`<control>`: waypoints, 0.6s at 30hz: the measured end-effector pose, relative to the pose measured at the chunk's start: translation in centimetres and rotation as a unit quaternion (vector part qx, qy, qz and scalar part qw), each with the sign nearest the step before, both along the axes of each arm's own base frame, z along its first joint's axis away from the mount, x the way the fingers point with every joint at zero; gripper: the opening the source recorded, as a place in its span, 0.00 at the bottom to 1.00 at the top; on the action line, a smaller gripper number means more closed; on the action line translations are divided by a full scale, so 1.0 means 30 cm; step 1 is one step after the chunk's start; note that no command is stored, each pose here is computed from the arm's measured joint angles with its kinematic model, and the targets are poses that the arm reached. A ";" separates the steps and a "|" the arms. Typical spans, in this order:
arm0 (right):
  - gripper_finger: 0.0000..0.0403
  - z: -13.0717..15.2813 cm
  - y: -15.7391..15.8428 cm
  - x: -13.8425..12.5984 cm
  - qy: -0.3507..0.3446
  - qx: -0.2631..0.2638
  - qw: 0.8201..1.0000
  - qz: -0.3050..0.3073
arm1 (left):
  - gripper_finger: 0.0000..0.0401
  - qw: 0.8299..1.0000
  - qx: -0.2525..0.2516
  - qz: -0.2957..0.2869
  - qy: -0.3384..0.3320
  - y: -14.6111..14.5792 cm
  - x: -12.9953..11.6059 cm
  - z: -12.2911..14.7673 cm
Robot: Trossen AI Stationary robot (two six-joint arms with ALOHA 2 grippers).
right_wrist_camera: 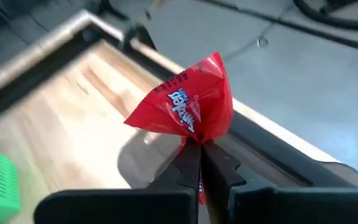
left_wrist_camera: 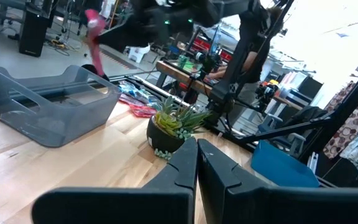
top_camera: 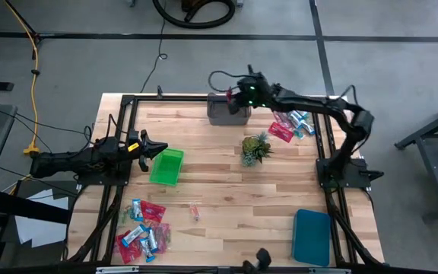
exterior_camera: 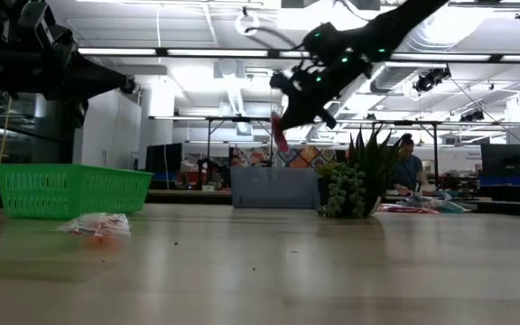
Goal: Sort candy
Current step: Put the red candy into the black transparent bin, then put the transparent candy into the blue bin
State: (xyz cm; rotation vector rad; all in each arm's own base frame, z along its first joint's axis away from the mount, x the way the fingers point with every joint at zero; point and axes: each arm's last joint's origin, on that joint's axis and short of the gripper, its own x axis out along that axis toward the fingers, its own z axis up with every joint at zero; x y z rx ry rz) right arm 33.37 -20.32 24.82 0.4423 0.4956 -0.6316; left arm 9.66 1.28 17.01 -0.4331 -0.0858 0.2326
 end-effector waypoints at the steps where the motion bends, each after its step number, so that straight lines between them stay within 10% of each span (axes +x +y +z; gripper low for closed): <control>1: 0.00 -0.003 -0.007 0.014 0.016 0.003 1.000 0.004 | 0.00 1.000 0.000 0.000 0.000 0.000 0.000 0.000; 8: 0.09 -0.020 -0.032 0.038 0.118 0.023 0.993 -0.012 | 0.00 1.000 0.000 0.000 0.000 0.000 0.000 0.000; 18: 0.48 0.072 -0.040 0.009 0.150 0.040 0.988 -0.017 | 0.00 1.000 0.000 0.000 0.000 0.000 0.000 0.000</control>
